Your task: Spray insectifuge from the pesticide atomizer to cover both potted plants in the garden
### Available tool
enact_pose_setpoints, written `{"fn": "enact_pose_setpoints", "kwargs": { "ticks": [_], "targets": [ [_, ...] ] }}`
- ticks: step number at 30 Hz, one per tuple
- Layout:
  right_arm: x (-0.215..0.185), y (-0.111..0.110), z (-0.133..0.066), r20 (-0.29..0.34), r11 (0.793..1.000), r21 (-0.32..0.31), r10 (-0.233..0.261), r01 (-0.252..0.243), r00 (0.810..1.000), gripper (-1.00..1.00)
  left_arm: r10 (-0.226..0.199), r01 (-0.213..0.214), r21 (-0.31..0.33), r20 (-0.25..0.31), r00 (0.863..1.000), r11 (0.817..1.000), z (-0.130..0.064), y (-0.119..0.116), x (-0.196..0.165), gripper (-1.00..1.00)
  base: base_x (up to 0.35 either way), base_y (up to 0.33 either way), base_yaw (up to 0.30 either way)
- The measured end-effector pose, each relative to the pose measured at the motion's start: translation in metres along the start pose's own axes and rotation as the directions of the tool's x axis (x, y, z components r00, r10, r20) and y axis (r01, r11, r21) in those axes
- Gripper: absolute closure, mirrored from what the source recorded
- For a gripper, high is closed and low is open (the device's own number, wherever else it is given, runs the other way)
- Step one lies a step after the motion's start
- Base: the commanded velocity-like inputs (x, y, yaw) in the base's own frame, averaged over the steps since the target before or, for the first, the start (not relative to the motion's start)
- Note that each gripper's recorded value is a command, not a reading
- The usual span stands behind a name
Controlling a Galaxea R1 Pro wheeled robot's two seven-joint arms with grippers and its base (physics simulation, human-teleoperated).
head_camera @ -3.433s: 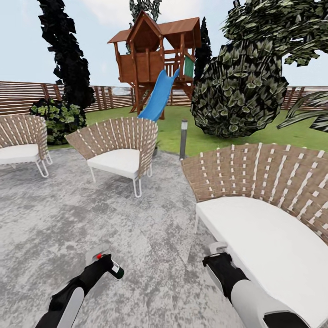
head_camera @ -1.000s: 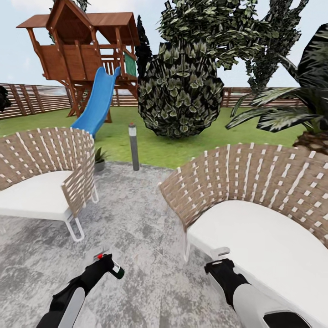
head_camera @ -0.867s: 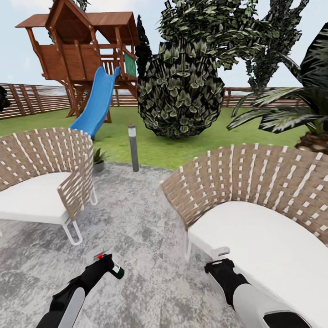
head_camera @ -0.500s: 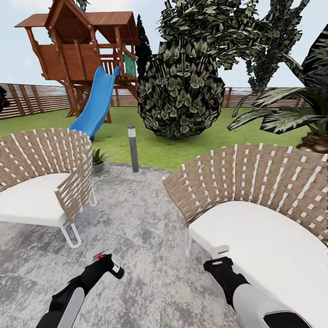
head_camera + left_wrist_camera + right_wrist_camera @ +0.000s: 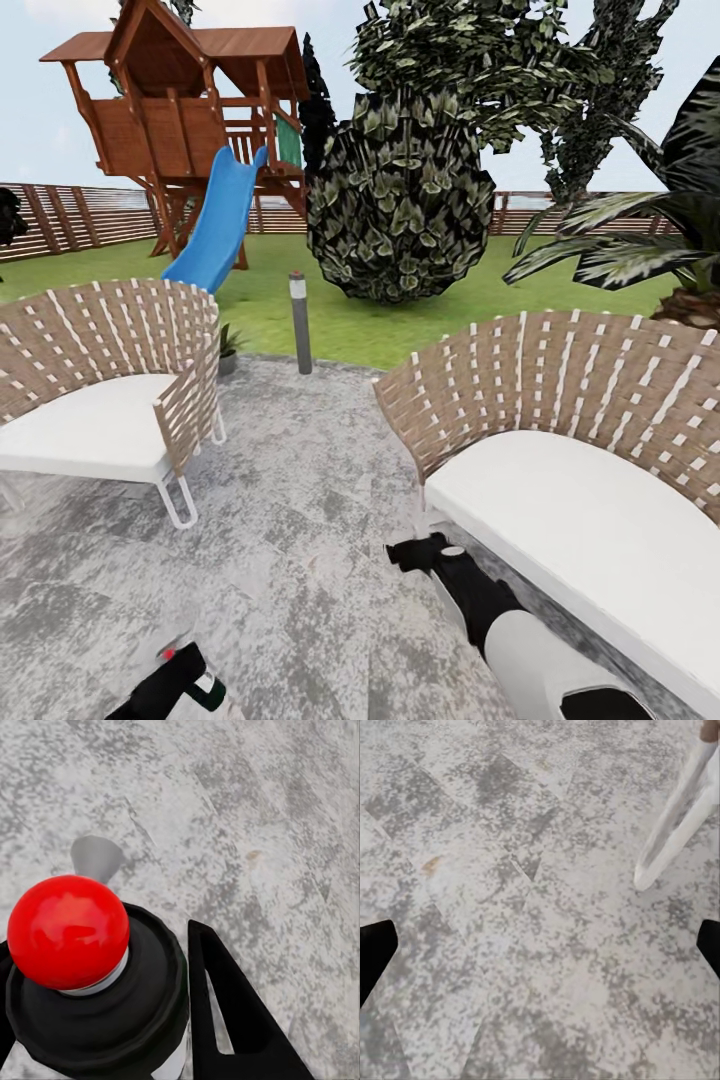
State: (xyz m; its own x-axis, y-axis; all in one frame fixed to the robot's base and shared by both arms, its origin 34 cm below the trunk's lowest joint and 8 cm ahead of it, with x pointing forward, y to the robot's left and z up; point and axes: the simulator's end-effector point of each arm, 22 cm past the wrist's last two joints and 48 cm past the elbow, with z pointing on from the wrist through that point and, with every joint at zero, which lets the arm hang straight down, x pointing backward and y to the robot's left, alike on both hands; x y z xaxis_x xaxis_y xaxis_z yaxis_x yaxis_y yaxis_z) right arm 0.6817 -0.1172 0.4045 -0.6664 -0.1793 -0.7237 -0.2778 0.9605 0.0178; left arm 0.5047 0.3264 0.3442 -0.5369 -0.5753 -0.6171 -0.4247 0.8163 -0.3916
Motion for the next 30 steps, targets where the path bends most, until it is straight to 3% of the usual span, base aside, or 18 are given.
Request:
{"fn": "enact_pose_setpoints", "kwargs": {
  "ticks": [1, 4, 8, 13, 30],
  "targets": [
    [-0.003, 0.007, 0.0, 0.006, 1.0, -0.013, 0.01, -0.01, 1.0, -1.0, 0.0, 0.0, -0.004, 0.01, 1.0, 1.0, -0.003, 0.005, 0.004, 1.0, 0.0, 0.004, 0.01],
    [-0.006, 0.025, 0.0, 0.008, 0.991, -0.059, 0.121, -0.12, 0.993, -1.0, -0.003, 0.003, 0.006, 0.018, 1.0, 1.0, -0.009, 0.013, 0.016, 1.0, 0.0, 0.001, 0.171],
    [-0.002, 0.03, 0.0, -0.015, 0.979, -0.078, 0.186, -0.186, 0.982, -1.0, -0.026, 0.026, -0.008, 0.017, 1.0, 1.0, -0.011, 0.026, 0.02, 1.0, 0.0, 0.0, 0.255],
    [-0.002, 0.031, 0.0, -0.019, 0.978, -0.079, 0.193, -0.194, 0.981, -1.0, -0.067, 0.066, -0.06, -0.012, 0.998, 0.996, -0.012, 0.052, 0.037, 1.0, 0.024, 0.0, 0.268],
    [-0.002, 0.027, 0.0, -0.016, 0.978, -0.064, 0.199, -0.2, 0.98, -1.0, -0.078, 0.072, -0.096, -0.056, 0.995, 0.993, -0.014, 0.067, 0.062, 1.0, 0.303, 0.015, 0.269]
  ]
}}
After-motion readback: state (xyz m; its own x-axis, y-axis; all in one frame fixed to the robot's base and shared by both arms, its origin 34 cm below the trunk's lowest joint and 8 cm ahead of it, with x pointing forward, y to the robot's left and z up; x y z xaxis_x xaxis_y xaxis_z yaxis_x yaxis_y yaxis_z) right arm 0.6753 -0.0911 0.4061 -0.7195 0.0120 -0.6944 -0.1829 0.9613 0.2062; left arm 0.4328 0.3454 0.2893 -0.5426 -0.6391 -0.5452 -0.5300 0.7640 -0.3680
